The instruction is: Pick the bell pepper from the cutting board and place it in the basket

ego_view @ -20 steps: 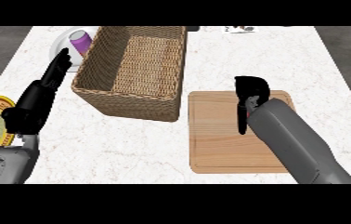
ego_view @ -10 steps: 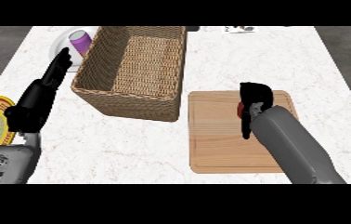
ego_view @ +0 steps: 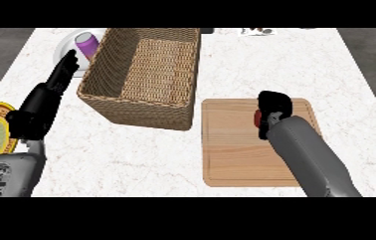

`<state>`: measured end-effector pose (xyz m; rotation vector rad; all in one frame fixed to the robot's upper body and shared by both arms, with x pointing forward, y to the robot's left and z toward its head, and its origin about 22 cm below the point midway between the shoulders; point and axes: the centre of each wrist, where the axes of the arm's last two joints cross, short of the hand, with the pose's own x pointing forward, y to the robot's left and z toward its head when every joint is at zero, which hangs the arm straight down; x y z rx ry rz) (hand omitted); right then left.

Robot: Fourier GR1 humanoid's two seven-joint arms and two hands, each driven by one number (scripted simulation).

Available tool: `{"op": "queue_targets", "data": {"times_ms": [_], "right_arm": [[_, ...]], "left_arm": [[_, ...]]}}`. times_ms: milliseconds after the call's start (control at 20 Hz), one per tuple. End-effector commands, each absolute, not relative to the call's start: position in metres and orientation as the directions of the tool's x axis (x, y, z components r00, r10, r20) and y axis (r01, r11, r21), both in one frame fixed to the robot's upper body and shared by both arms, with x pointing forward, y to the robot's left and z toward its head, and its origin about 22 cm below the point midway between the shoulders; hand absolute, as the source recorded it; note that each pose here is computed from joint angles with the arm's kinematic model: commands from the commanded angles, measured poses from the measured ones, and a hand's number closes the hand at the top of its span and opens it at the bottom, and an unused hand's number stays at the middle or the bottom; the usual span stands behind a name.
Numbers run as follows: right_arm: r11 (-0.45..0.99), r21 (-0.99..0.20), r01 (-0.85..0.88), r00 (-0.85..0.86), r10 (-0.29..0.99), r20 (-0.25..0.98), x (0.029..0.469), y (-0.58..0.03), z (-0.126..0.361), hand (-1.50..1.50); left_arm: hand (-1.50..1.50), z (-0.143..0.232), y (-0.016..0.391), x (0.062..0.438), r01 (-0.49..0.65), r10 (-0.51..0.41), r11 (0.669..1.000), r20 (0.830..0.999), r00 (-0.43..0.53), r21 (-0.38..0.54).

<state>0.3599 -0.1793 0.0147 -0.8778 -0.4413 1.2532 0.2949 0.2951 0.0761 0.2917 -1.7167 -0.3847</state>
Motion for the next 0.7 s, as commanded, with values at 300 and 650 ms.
{"op": "queue_targets", "data": {"times_ms": [300, 650], "right_arm": [[-0.036, -0.773, -0.634, 0.192, 0.960, -0.202, 0.358, -0.198, -0.025, 1.50], [-0.107, -0.856, -0.505, 0.151, 0.966, -0.210, 0.365, -0.188, 0.006, 1.50]], "left_arm": [[0.00, 0.094, 0.293, 0.293, 0.038, -0.407, 0.906, 0.894, -0.185, 0.421], [0.00, 0.070, 0.307, 0.296, 0.022, -0.394, 0.914, 0.900, -0.184, 0.405]]}}
